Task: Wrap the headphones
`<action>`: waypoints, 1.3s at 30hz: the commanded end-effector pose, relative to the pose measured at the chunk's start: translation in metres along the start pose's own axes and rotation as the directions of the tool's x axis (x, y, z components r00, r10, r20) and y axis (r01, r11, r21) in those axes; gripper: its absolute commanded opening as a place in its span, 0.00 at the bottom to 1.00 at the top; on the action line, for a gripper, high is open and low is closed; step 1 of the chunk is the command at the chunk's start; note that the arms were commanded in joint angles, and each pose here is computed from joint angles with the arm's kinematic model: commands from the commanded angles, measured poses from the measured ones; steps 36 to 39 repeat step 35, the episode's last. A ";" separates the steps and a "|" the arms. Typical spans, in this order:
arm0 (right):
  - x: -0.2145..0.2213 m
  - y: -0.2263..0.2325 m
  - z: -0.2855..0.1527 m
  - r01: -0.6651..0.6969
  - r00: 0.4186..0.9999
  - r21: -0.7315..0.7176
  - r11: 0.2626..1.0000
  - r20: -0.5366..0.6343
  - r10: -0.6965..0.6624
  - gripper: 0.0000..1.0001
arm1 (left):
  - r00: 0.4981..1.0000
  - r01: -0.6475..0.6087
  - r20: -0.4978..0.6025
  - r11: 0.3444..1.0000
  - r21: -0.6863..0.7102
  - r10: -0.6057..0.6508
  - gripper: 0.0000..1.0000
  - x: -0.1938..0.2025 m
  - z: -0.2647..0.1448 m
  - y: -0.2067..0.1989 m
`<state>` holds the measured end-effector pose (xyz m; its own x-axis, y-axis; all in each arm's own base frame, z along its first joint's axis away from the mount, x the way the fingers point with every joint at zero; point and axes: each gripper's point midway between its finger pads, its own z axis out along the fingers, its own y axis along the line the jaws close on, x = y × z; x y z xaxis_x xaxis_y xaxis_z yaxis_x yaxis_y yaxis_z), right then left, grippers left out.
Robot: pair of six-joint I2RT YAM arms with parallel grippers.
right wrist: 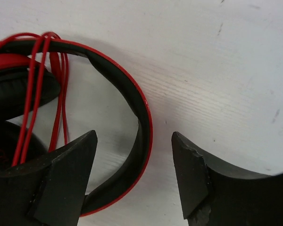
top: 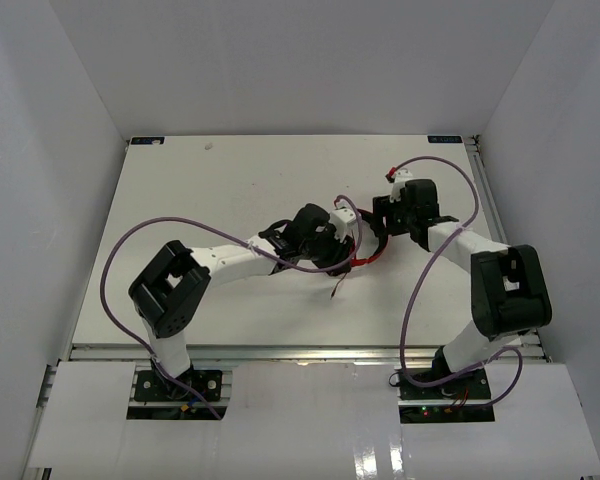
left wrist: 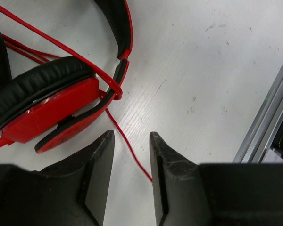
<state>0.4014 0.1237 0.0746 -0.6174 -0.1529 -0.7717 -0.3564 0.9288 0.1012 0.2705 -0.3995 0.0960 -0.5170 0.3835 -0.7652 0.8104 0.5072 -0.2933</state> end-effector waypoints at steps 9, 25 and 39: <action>-0.050 0.014 -0.127 0.242 0.955 -0.052 0.969 0.193 -0.228 0.92 | 0.965 -0.085 0.255 0.994 0.073 0.063 0.98 -0.035 -0.104 -0.046; -0.038 -0.033 -0.206 0.080 0.930 0.322 0.943 0.317 -0.187 0.90 | 0.871 -0.046 0.449 0.943 -0.331 0.200 0.98 0.008 -0.250 -0.004; -0.031 -0.039 -0.207 0.099 0.931 0.344 0.934 0.298 -0.209 0.90 | 0.855 0.001 0.479 0.924 -0.383 0.198 0.98 0.008 -0.262 0.005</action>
